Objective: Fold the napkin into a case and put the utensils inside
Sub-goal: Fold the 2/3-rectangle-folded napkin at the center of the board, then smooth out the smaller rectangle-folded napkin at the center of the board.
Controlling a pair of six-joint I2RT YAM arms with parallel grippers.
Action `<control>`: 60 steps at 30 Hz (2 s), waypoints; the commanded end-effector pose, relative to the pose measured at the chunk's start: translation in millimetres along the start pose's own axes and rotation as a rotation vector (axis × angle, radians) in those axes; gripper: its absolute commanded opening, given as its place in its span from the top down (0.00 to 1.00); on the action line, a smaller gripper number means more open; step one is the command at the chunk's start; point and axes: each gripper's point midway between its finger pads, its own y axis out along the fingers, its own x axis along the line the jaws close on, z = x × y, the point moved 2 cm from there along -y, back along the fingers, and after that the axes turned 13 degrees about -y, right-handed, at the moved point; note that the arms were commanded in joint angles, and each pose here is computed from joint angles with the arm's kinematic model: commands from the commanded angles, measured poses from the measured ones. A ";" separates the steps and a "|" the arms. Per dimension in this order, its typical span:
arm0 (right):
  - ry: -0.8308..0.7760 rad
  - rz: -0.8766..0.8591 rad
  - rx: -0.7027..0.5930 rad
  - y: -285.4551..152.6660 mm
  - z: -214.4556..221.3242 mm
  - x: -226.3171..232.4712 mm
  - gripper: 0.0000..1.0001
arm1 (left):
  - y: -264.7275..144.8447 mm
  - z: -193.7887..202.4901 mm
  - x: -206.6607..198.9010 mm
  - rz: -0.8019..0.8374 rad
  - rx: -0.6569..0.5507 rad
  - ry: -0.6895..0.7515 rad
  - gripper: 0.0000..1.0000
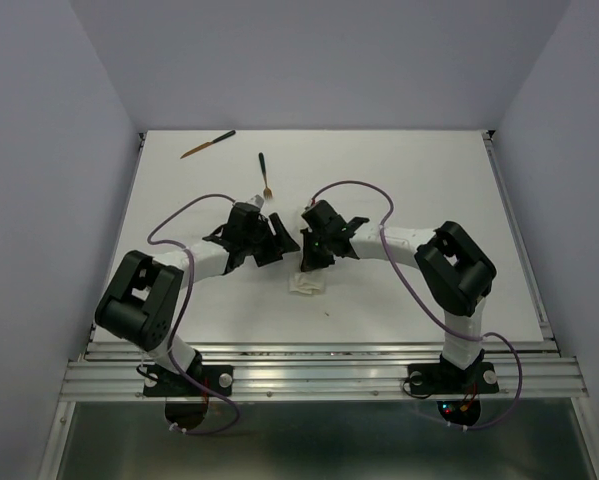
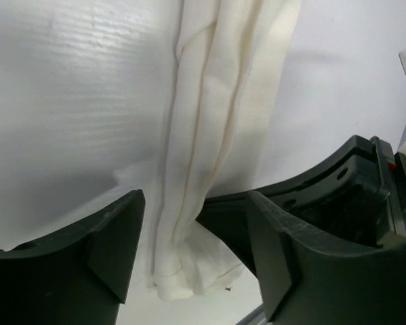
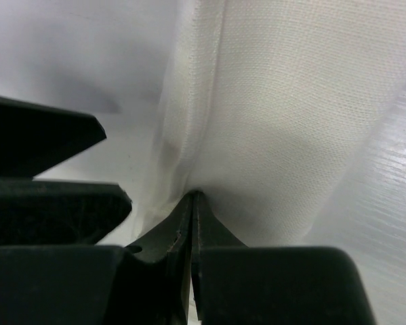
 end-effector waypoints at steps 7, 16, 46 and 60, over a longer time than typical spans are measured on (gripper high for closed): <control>-0.075 -0.026 -0.030 4.0 8.2 -0.8 0.96 | 19.4 -33.5 -39.3 0.077 0.001 0.056 0.05; -0.129 -0.092 -0.042 -3.5 17.4 3.0 0.96 | 50.7 -45.9 -35.4 0.015 0.015 0.068 0.19; -0.251 -0.002 -0.202 -84.5 -26.4 3.1 0.89 | 38.0 -21.4 0.0 -0.008 -0.090 -0.240 1.00; -0.103 -0.072 -0.138 -91.2 30.1 -2.3 0.89 | 41.9 -16.5 2.0 -0.016 -0.092 -0.262 1.00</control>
